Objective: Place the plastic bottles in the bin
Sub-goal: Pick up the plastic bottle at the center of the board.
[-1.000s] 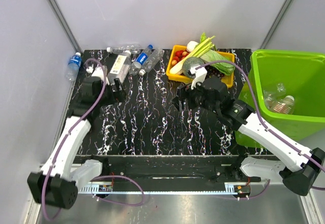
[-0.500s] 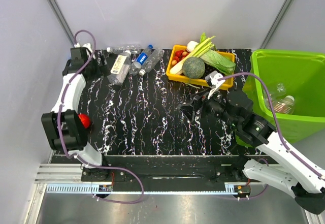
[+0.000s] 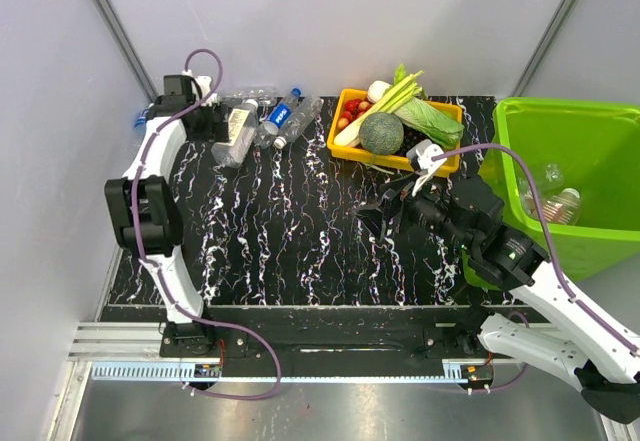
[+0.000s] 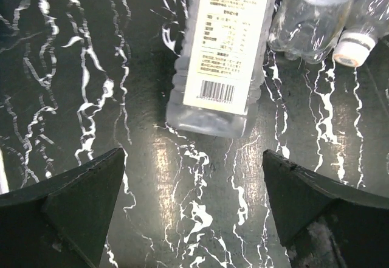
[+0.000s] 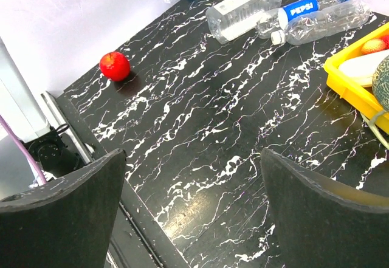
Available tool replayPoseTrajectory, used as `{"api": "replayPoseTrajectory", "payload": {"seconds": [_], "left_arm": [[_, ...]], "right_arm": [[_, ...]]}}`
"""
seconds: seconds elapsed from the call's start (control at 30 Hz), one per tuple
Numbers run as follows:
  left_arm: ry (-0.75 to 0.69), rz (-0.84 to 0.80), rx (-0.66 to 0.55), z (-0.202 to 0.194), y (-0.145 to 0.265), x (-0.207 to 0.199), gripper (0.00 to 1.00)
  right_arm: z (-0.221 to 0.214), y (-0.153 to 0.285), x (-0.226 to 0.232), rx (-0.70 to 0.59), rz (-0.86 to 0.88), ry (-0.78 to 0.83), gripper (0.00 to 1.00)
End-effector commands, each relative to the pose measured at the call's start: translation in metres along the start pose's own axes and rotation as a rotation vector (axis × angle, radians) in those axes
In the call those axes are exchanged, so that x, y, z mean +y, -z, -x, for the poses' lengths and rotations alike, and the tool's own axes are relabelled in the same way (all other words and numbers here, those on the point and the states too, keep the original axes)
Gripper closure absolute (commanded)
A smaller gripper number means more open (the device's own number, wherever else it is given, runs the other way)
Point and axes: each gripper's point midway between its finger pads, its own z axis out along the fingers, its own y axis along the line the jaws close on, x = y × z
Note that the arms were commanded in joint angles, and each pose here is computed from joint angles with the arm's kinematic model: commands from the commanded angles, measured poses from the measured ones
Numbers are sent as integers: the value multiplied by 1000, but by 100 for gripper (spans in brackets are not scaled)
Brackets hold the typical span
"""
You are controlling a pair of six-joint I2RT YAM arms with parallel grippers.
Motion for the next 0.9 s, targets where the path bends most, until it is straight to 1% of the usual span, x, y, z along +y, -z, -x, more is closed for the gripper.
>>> {"api": "replayPoseTrajectory", "payload": {"seconds": [0.0, 0.1, 0.23, 0.3, 0.6, 0.77, 0.83, 0.87], "left_arm": [[-82, 9, 0, 9, -19, -8, 1], [-114, 15, 7, 8, -39, -16, 1], [-129, 61, 24, 7, -59, -10, 1], [-125, 98, 33, 6, -65, -2, 1], [-147, 82, 60, -2, -81, -2, 1], [-140, 20, 68, -4, -82, -13, 11], [-133, 16, 75, -6, -77, -15, 20], [-126, 15, 77, -6, -74, -16, 23]], "right_arm": [[0, -8, -5, -4, -20, 34, 4], [-8, -13, -13, 32, -61, 42, 4], [-11, -16, -16, 35, -69, 45, 2], [-10, -18, -15, 34, -68, 36, 2], [-9, -26, -10, 22, -40, 12, 2], [-5, -26, -7, 10, -30, -10, 3], [-2, -23, -4, 5, -19, -19, 4], [0, -22, -2, 0, -13, -20, 4]]}}
